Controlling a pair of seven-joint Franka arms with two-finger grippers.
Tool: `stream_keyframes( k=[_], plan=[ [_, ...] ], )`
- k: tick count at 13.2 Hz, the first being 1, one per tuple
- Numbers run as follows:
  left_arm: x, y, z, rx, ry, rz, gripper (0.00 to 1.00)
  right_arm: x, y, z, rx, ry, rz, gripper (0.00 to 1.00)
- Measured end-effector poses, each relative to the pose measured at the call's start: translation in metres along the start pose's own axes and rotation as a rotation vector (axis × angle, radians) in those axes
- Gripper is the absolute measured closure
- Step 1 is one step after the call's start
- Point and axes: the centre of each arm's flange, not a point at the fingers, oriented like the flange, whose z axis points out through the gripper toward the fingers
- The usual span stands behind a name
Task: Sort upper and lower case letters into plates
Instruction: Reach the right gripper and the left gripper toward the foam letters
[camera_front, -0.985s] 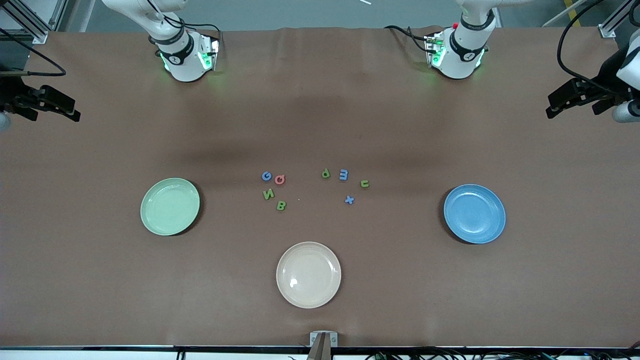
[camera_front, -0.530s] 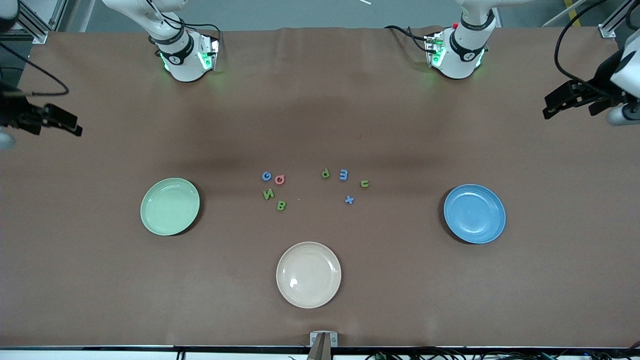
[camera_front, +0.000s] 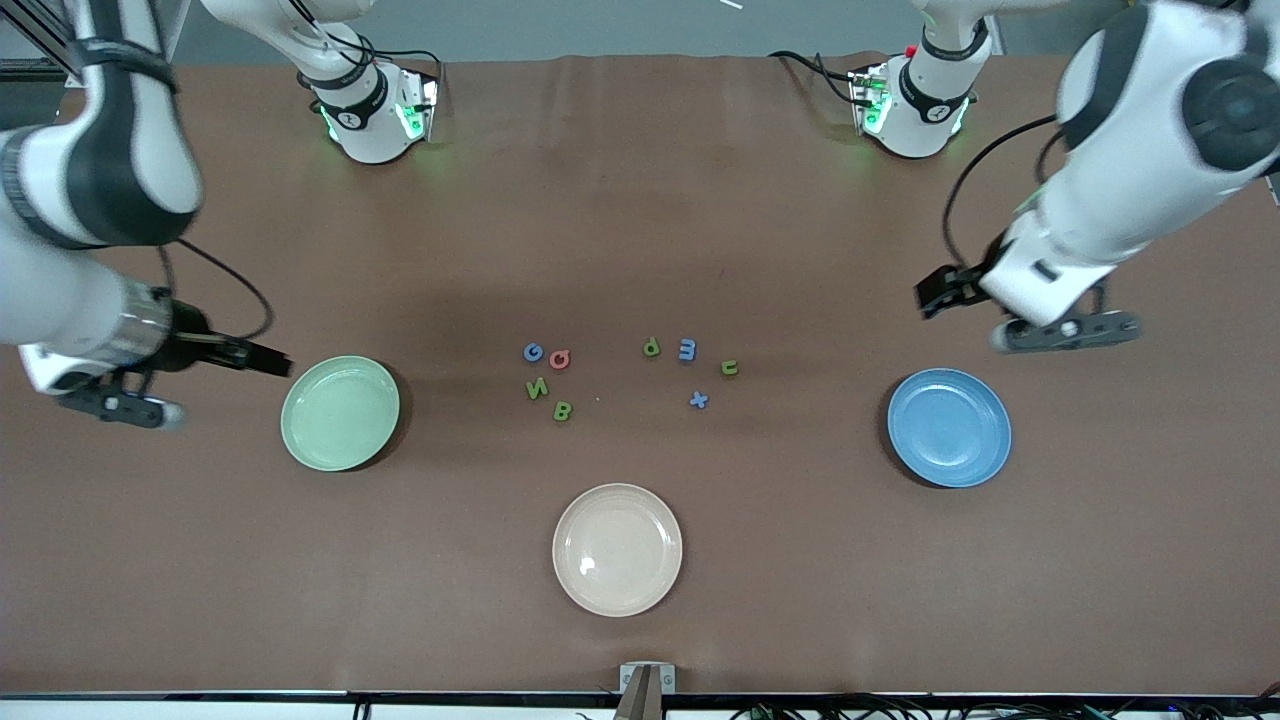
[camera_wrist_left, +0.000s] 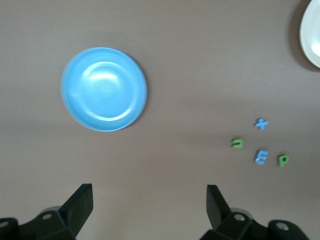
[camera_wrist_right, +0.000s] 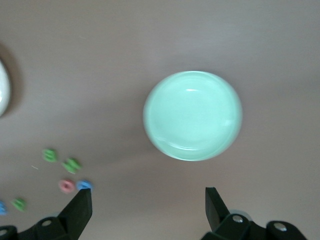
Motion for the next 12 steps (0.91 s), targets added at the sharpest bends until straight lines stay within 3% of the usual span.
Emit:
stream_keyframes(
  k=[3,6,9,12],
  plan=[
    [-0.004,0.050,0.066,-0.045,0.016,-0.062,0.00,-0.039,-0.115,0.062,0.032,0.056,0.083,0.00],
    [-0.012,0.093,0.135,-0.024,0.018,-0.108,0.00,-0.085,-0.211,0.172,0.044,0.085,0.137,0.00],
    [-0.016,0.123,0.193,-0.030,0.012,-0.169,0.00,-0.102,-0.239,0.270,0.004,0.082,0.124,0.00],
    [-0.021,0.142,0.239,-0.062,-0.012,-0.241,0.02,-0.094,-0.235,0.296,-0.042,0.090,0.105,0.00]
  ],
)
